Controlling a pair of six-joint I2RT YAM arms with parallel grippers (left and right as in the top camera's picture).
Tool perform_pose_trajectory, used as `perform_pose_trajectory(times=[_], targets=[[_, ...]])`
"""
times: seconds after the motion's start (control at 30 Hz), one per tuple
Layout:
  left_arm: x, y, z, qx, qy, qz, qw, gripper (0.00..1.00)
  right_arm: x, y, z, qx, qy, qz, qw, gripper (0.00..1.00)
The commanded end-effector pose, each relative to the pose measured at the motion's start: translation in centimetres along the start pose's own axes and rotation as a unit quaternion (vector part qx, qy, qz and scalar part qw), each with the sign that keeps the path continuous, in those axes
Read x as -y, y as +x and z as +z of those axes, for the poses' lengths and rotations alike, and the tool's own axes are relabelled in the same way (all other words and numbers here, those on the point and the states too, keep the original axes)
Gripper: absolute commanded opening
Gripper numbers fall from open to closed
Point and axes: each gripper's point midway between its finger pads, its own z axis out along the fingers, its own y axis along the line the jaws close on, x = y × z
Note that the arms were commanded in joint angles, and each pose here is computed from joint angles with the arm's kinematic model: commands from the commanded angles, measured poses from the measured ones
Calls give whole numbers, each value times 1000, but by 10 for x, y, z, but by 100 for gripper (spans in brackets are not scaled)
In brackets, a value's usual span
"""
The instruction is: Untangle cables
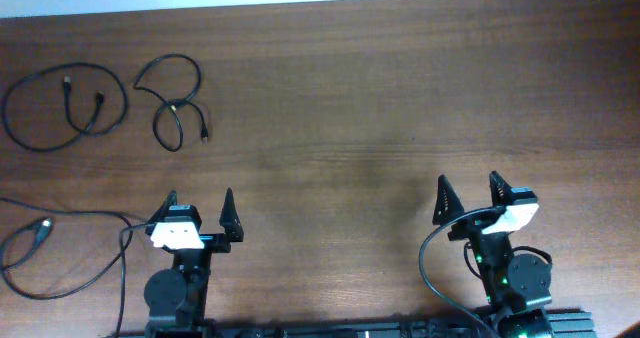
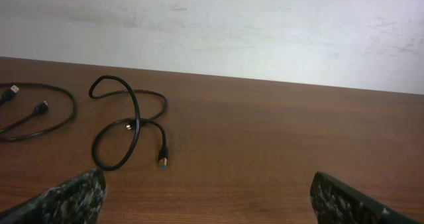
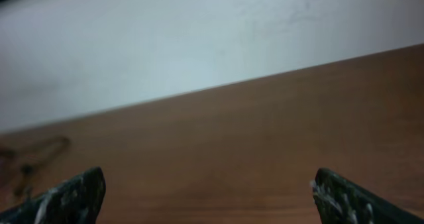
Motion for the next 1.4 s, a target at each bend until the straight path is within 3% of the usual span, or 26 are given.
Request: perform_pose_trajectory(times=[0.0, 0.27, 0.5, 1.37], targets=[[-1, 2, 0, 0, -1, 8, 1000, 99, 14, 8, 0, -15, 25, -58, 998, 99], [-1, 2, 0, 0, -1, 8, 1000, 99, 31, 4, -2, -16, 57, -153, 986, 99], [-1, 2, 0, 0, -1, 8, 1000, 99, 32, 4, -2, -18, 59, -180, 982, 99], [-1, 2, 0, 0, -1, 8, 1000, 99, 31, 3, -2, -14, 59, -181, 982, 99]])
